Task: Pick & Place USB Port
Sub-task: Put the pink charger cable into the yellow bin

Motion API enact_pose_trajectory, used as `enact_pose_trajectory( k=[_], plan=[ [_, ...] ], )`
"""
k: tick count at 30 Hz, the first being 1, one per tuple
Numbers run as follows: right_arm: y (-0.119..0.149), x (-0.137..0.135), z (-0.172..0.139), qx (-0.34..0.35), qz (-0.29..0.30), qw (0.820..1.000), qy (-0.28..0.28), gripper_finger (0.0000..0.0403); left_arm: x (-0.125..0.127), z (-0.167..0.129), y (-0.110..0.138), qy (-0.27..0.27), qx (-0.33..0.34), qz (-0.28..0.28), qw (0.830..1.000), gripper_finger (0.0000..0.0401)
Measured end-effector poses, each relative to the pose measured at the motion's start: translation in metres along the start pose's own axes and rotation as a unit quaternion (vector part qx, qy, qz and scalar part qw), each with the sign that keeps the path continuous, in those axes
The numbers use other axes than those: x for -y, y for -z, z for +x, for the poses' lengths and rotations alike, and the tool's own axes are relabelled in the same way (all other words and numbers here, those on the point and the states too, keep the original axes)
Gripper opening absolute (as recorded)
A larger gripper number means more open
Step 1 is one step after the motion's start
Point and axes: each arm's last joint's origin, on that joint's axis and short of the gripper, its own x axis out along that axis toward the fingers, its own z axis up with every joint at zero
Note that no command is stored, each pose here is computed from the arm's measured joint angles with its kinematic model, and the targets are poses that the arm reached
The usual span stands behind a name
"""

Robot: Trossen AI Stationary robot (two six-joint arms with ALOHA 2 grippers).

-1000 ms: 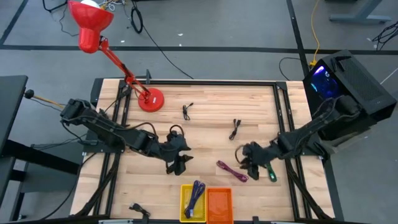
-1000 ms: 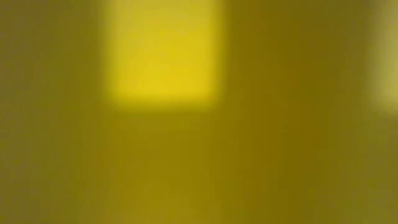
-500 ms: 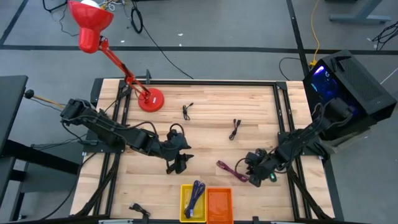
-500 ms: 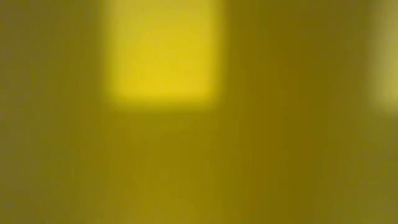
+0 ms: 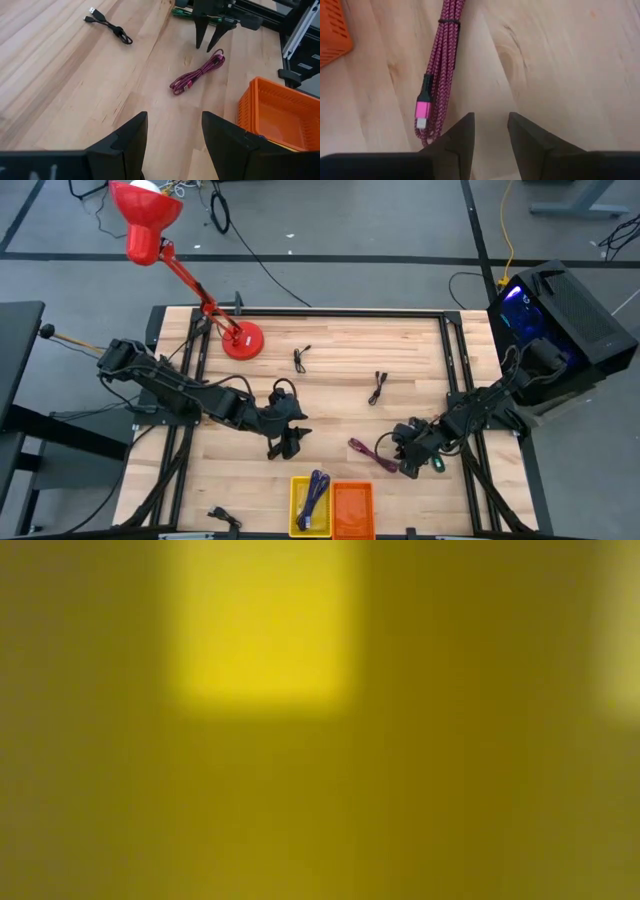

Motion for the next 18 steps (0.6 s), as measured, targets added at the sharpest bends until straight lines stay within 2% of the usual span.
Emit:
enact_pose_trajectory(
  k=[6,13,18],
  plan=[
    [-0.008,0.004,0.001,-0.004,0.007,1.000,-0.014,0.0125,0.000,0.000,0.000,0.000,0.000,0.000,1.000,0.0193],
    [-0.025,0.005,-0.002,0.035,0.000,0.998,-0.048,0.0125,0.000,0.000,0.000,-0.001,0.001,0.000,1.000,0.0193],
    [-0.024,0.004,-0.004,0.012,0.000,0.997,-0.074,0.0125,0.000,0.000,0.000,-0.001,0.001,-0.009,1.000,0.0193]
  ],
)
